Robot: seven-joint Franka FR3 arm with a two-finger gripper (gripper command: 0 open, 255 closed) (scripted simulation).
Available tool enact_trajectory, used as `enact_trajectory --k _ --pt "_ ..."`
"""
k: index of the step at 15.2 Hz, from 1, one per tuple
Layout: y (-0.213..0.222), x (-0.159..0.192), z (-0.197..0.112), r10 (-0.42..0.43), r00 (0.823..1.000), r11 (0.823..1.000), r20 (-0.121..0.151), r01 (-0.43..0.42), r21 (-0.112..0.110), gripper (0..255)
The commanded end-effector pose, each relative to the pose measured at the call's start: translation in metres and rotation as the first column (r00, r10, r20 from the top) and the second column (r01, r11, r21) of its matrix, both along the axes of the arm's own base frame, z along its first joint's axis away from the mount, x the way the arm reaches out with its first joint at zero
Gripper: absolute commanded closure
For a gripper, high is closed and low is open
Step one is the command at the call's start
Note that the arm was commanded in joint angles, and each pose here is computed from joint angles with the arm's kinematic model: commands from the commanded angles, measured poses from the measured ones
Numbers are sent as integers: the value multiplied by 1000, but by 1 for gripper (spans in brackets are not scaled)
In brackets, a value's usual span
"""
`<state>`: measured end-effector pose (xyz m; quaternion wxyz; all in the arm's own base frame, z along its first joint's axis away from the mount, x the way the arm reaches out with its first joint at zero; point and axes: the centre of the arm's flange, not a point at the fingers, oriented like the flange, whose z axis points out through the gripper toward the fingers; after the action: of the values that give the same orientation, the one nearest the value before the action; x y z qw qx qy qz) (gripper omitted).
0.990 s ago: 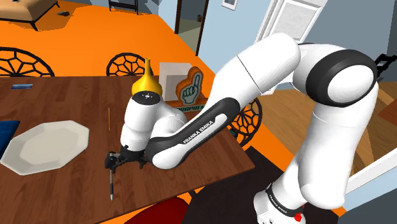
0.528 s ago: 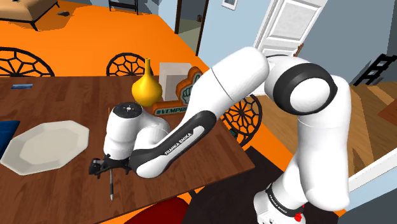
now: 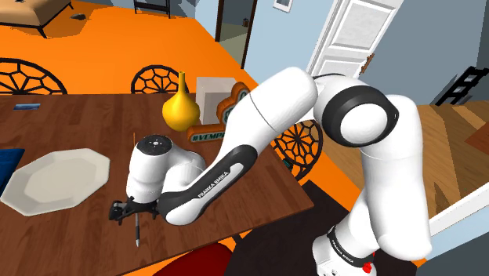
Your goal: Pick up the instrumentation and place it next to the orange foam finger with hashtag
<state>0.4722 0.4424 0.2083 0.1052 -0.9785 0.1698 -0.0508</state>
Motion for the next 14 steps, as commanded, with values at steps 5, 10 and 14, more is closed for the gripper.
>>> enact_trajectory --k 5,10,14 --pt "0 0 0 0 1000 1000 0 0 0 255" --pt "0 1 -1 0 1000 1000 0 0 0 255" --pt "0 0 0 0 1000 1000 0 0 0 255"
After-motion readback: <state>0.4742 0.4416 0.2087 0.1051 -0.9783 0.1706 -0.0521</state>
